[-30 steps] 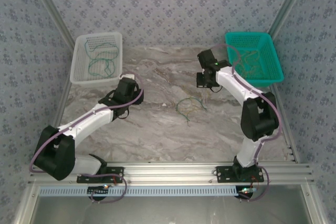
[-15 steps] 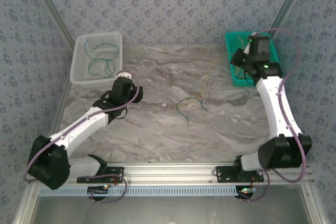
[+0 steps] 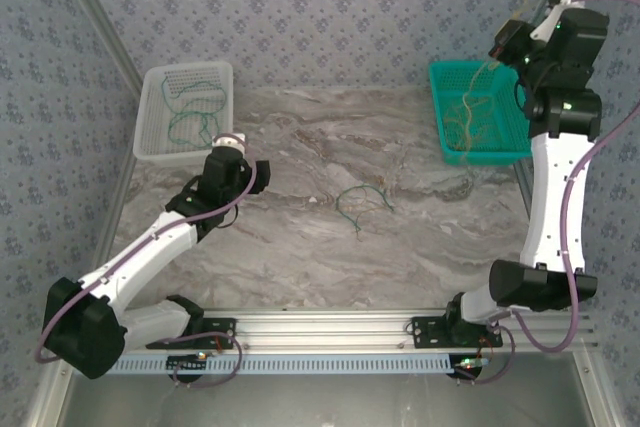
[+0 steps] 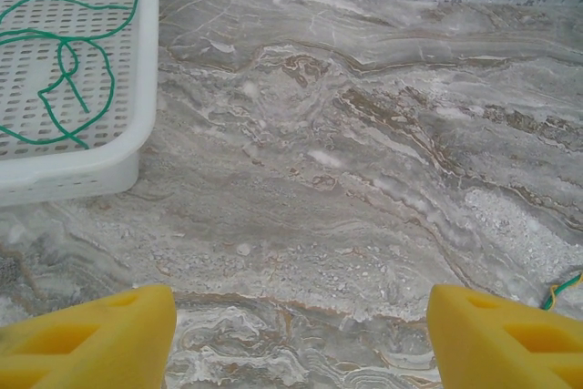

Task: Untangle the cables

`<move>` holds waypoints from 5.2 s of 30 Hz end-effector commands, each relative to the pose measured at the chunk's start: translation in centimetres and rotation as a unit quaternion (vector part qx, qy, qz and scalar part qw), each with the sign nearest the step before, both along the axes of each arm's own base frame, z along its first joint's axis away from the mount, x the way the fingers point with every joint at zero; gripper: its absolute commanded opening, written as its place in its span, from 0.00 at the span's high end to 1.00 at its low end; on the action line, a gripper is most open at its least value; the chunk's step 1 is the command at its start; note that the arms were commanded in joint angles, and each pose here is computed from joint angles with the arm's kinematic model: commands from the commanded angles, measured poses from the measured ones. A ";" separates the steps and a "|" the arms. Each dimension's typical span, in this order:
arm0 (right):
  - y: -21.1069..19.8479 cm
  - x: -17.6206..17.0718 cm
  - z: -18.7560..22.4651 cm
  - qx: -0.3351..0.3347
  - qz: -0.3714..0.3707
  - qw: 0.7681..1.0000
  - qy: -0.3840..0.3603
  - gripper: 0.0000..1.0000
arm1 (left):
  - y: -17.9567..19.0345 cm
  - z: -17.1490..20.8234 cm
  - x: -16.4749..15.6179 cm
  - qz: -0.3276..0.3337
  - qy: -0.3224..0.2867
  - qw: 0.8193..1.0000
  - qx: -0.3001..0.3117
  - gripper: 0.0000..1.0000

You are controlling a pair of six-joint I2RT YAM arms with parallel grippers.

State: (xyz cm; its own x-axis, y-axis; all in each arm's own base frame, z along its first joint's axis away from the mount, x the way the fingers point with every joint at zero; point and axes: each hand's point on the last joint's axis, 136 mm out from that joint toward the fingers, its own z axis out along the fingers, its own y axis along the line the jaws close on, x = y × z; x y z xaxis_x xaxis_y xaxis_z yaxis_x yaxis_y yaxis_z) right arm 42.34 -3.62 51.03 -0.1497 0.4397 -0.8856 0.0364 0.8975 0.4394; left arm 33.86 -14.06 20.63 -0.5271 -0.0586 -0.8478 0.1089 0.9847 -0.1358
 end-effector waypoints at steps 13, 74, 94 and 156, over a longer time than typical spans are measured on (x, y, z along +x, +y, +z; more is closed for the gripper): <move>-9.9 4.2 1.0 -0.030 -0.169 0.985 -0.009 1.00 | -0.6 -0.7 0.5 -0.009 0.006 1.000 0.007 0.27; -5.9 12.3 -30.4 -0.012 -0.088 0.954 0.287 0.00 | -1.9 -0.8 2.4 -0.008 0.014 1.000 -0.004 0.27; 14.7 0.9 -26.9 -0.114 0.207 0.952 0.197 0.20 | -5.7 -2.4 0.3 -0.121 0.008 0.990 -0.070 0.10; 25.4 -11.0 -37.5 -0.222 0.404 0.880 0.113 0.36 | -13.0 -10.4 0.0 -0.147 0.100 0.980 0.089 0.65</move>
State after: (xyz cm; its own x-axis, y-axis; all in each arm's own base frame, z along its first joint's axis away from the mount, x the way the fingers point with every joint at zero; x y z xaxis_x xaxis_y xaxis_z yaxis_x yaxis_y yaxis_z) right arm 31.78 19.51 12.35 -0.4968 -0.1804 -0.8489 -0.5405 0.8296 0.1401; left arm 33.22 -30.14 9.38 -0.6549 0.2862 -0.6994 0.4687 0.8798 -0.0789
